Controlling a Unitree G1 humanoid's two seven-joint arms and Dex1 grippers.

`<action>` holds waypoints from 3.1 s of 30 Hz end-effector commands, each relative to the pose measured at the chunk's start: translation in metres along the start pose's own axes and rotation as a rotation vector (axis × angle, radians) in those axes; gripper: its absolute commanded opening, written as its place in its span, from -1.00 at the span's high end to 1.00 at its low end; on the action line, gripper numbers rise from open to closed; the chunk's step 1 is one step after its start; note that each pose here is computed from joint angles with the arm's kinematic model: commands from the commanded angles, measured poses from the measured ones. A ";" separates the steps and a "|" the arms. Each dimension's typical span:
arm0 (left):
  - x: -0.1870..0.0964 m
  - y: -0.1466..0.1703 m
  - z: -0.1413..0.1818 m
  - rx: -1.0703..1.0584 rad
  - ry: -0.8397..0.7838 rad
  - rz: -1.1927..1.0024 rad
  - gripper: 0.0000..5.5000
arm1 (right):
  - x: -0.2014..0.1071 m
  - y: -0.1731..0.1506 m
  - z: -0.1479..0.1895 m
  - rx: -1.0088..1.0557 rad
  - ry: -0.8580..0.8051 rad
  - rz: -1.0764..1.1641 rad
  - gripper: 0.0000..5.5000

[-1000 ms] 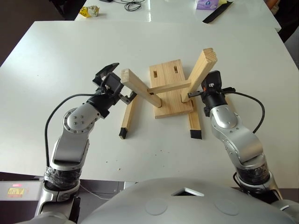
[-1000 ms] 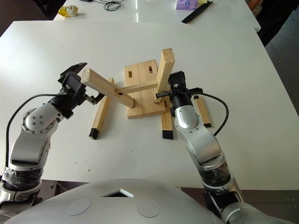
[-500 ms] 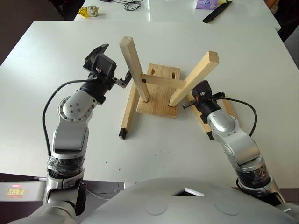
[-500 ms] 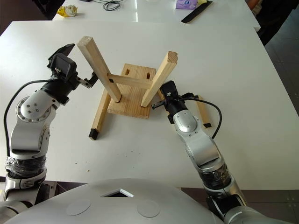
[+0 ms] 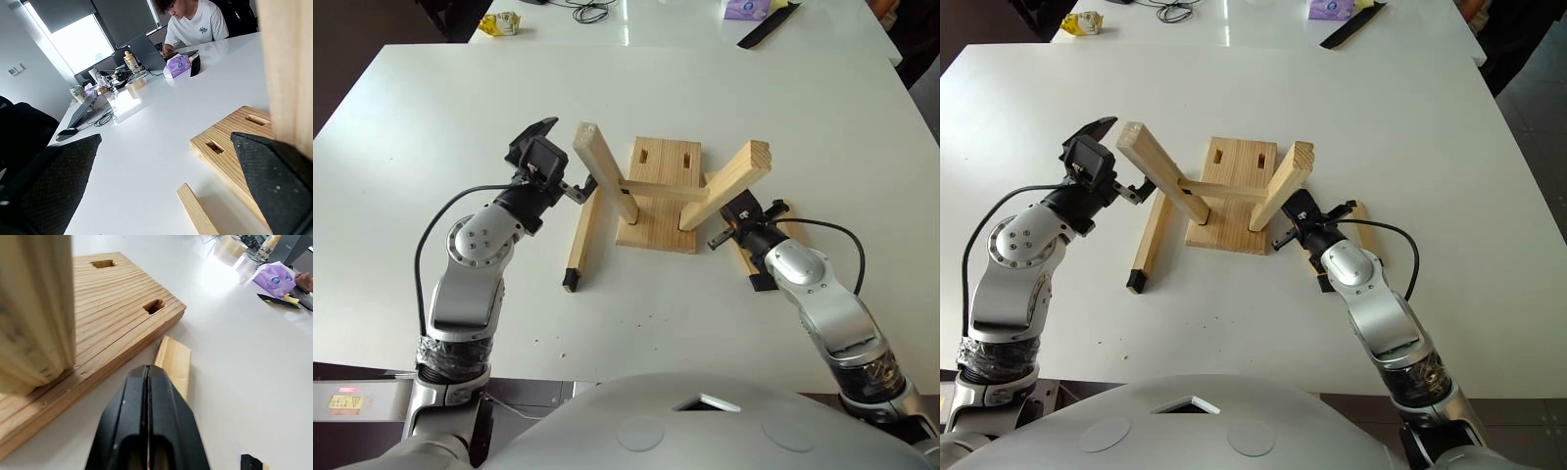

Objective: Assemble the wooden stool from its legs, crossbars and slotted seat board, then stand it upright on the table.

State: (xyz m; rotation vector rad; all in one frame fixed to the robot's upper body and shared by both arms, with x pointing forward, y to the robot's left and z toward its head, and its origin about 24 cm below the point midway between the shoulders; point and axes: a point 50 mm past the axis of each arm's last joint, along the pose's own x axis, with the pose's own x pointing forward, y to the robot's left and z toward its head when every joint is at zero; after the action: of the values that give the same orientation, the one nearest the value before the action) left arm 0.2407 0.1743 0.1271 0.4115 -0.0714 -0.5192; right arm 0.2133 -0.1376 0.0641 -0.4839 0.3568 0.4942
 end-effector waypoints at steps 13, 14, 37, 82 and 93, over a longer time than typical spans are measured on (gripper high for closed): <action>-0.021 0.024 -0.040 0.119 0.172 -0.043 -0.79 | -0.016 -0.009 -0.025 -0.135 0.095 0.094 0.99; -0.022 0.025 -0.039 0.125 0.171 -0.042 -0.79 | -0.017 -0.009 -0.026 -0.132 0.096 0.091 0.99; -0.032 0.006 -0.054 0.187 0.229 -0.146 -0.79 | -0.019 -0.007 -0.018 -0.119 0.067 0.085 0.99; -0.010 -0.048 -0.067 0.082 0.218 -0.286 -0.79 | -0.029 -0.014 -0.009 -0.187 0.043 0.172 0.99; -0.007 -0.056 -0.070 0.063 0.219 -0.292 -0.79 | -0.048 -0.027 0.010 -0.270 -0.033 0.327 0.99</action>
State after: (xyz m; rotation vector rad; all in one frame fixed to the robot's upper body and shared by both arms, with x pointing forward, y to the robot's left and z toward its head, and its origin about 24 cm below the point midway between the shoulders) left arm 0.2243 0.1581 0.0574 0.5329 0.0996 -0.7550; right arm 0.1902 -0.1715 0.0950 -0.6705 0.3732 0.8502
